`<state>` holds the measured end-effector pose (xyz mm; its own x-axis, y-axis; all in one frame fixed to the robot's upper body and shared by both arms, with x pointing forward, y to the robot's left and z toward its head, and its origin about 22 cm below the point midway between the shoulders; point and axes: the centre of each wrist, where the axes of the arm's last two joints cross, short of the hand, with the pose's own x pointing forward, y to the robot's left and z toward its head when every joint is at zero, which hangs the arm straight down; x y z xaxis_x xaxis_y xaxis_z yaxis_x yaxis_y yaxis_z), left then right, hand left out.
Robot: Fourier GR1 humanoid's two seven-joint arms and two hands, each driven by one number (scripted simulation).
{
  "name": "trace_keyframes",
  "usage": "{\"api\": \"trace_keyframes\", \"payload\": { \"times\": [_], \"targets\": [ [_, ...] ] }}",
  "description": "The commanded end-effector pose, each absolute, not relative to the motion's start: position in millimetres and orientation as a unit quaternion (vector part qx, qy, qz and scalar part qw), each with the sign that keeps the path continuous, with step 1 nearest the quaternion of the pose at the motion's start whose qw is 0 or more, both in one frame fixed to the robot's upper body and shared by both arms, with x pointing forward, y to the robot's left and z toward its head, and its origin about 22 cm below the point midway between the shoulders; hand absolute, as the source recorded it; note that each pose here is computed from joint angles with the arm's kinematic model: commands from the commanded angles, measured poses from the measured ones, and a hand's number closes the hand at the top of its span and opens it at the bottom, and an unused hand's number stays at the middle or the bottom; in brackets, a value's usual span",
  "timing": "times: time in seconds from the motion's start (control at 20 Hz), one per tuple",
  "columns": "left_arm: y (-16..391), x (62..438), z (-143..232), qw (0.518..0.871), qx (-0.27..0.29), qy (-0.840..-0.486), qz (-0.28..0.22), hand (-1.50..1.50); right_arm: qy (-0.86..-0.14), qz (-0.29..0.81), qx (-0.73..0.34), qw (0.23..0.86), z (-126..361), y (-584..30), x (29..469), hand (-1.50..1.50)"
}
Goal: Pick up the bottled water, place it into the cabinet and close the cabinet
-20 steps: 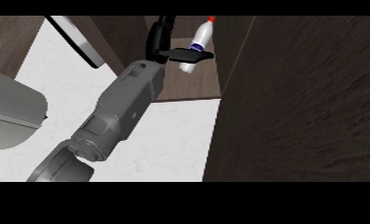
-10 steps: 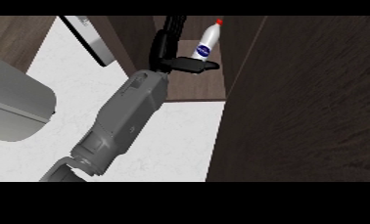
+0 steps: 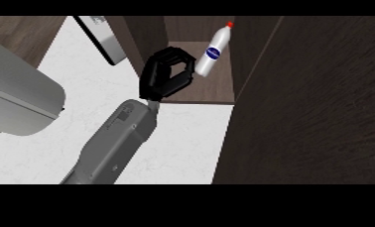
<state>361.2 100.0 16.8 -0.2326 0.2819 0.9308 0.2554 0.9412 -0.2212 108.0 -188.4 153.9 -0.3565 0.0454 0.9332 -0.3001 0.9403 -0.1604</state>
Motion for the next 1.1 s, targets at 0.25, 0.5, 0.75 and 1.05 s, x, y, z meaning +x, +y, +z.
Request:
{"api": "trace_keyframes", "payload": {
  "times": [0.25, 0.5, 0.75, 1.05],
  "targets": [
    [144, 286, 9, 0.603, -0.168, -0.78, 0.021, 1.5, -0.761, 0.252, 0.127, 0.584, 166, -180, 93, 1.5],
    [187, 259, 15, 0.599, -0.158, -0.785, 0.024, 1.5, -0.76, 0.231, 0.183, 0.579, 182, -159, 87, 1.5],
    [225, 223, 23, 0.597, -0.144, -0.789, 0.015, 1.5, -0.746, 0.245, 0.209, 0.582, 180, -124, 101, 1.5],
    [246, 207, 9, 0.587, -0.131, -0.797, 0.059, 1.5, -0.73, 0.294, 0.245, 0.566, 176, -66, 96, 1.5]
  ]
}}
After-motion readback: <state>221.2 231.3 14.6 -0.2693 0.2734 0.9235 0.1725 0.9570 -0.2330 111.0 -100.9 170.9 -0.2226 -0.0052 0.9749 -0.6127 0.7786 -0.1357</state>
